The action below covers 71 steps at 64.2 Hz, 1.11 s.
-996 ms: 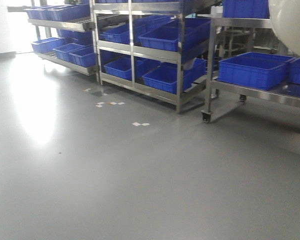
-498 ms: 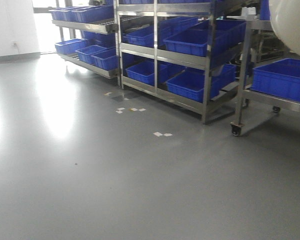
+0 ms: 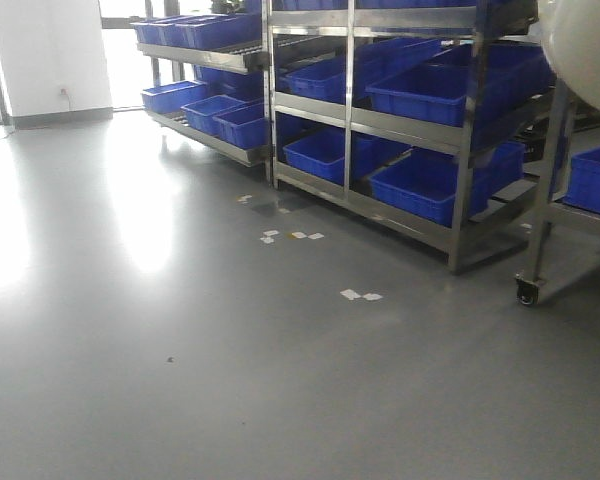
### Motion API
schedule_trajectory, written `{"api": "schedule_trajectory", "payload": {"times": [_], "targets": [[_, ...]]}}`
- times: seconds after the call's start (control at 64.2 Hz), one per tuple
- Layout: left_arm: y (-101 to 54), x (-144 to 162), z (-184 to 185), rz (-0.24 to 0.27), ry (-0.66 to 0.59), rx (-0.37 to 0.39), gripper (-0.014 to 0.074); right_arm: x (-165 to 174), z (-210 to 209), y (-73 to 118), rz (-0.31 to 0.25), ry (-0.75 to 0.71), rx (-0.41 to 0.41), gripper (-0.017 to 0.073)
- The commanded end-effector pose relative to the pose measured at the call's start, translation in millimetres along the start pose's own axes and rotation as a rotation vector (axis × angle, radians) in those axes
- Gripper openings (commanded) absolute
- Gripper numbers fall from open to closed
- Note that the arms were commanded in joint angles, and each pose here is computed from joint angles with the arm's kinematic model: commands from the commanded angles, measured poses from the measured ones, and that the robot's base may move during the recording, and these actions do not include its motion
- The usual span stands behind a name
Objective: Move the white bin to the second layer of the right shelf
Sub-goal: 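Drive onward past the crate racks toward the windows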
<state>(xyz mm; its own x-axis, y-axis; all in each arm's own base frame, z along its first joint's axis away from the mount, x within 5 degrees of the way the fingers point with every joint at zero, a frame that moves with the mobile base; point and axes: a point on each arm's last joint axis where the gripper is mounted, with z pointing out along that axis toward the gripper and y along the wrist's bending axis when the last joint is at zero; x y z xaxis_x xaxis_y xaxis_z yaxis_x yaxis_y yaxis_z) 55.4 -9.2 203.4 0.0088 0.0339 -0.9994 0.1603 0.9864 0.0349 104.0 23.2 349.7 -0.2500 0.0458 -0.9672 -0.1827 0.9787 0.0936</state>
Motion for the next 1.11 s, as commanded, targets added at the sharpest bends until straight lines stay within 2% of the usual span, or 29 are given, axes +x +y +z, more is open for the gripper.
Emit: {"api": "schedule_trajectory", "payload": {"times": [0.0,1.09], "targets": [[0.2,4.1,0.2,-0.009,-0.061,-0.004,0.0085,-18.2,-4.8,2.2,-0.007,-0.128,-0.02,0.0057],[0.2,4.1,0.2,-0.009,-0.061,-0.004,0.0085,-18.2,-4.8,2.2,-0.007,-0.128,-0.02,0.0057]]}}
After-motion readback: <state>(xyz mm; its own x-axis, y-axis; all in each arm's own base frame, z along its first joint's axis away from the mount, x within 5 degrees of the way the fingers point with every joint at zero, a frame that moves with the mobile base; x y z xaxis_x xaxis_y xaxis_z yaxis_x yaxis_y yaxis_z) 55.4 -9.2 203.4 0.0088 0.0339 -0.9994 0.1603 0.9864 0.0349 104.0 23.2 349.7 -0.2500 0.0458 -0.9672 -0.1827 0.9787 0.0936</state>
